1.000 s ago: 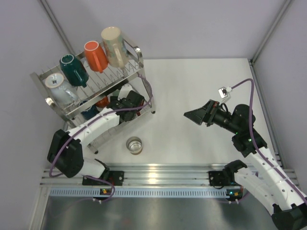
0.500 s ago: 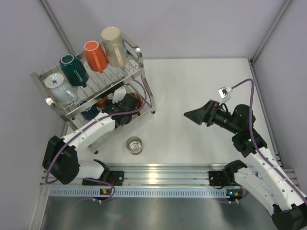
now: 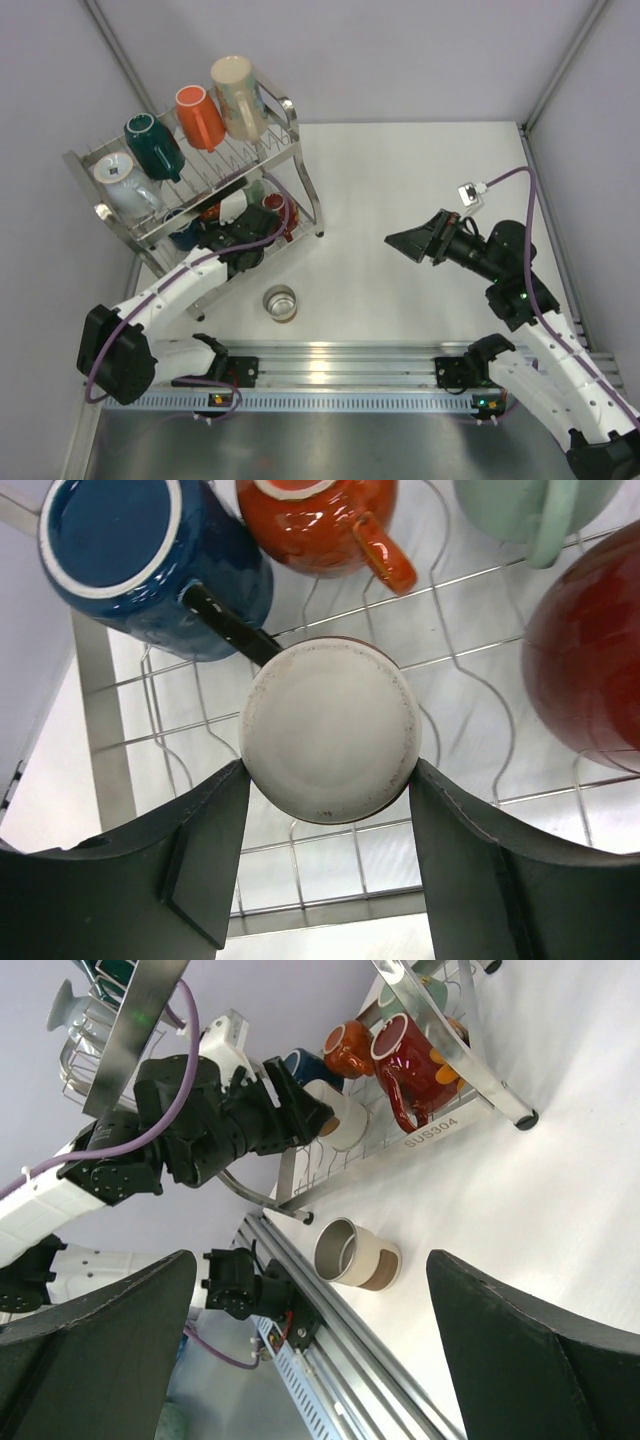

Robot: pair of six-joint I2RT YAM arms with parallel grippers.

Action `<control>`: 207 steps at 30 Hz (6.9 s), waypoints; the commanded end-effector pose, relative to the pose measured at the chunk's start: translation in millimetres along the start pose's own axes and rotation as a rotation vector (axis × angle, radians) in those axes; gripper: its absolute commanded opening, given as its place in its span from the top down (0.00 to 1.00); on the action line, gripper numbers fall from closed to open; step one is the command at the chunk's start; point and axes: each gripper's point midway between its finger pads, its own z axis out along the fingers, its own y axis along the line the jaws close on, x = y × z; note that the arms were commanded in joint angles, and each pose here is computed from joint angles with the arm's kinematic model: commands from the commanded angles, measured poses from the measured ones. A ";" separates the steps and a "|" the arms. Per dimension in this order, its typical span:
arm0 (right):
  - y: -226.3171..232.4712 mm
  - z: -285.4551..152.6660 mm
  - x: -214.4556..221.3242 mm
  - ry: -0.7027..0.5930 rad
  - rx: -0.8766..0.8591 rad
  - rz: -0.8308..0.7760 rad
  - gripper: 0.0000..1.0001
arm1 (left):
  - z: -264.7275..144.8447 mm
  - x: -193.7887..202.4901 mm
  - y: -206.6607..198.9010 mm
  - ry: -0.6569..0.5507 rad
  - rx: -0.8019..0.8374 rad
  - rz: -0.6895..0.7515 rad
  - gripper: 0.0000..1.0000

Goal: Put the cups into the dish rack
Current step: Place the cup upside down on the dish rack, then grab a cup with the right arm, then pass the cup from the right arm to the left

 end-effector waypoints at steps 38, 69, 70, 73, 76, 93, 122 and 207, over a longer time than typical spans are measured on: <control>20.0 -14.5 -4.4 -0.029 -0.060 -0.067 0.01 | -12.2 1.3 29.8 0.002 -0.058 -0.058 0.24; 19.4 -14.3 -8.5 -0.037 -0.041 -0.078 0.01 | -53.9 -13.6 -45.4 0.065 0.261 0.084 0.25; 19.4 -14.5 -9.0 -0.038 -0.040 -0.079 0.01 | -59.0 -11.8 -52.9 0.068 0.291 0.099 0.25; 15.8 -13.5 -8.9 -0.036 -0.024 -0.080 0.01 | -62.9 -5.0 -61.9 0.079 0.310 0.130 0.25; 11.6 -11.5 -6.7 -0.020 -0.006 -0.073 0.01 | -59.6 1.6 -63.7 0.093 0.302 0.136 0.25; -25.3 0.5 1.4 0.006 0.198 -0.070 0.22 | -172.0 -5.1 -119.5 0.164 1.023 0.077 0.28; 12.1 163.8 174.3 0.426 0.404 -0.287 0.38 | -280.0 -141.9 12.8 -0.311 1.185 -0.347 0.30; 132.1 -24.0 -64.4 -0.197 -0.536 -0.075 1.00 | -388.3 -177.9 -111.5 -0.083 2.026 -0.558 0.09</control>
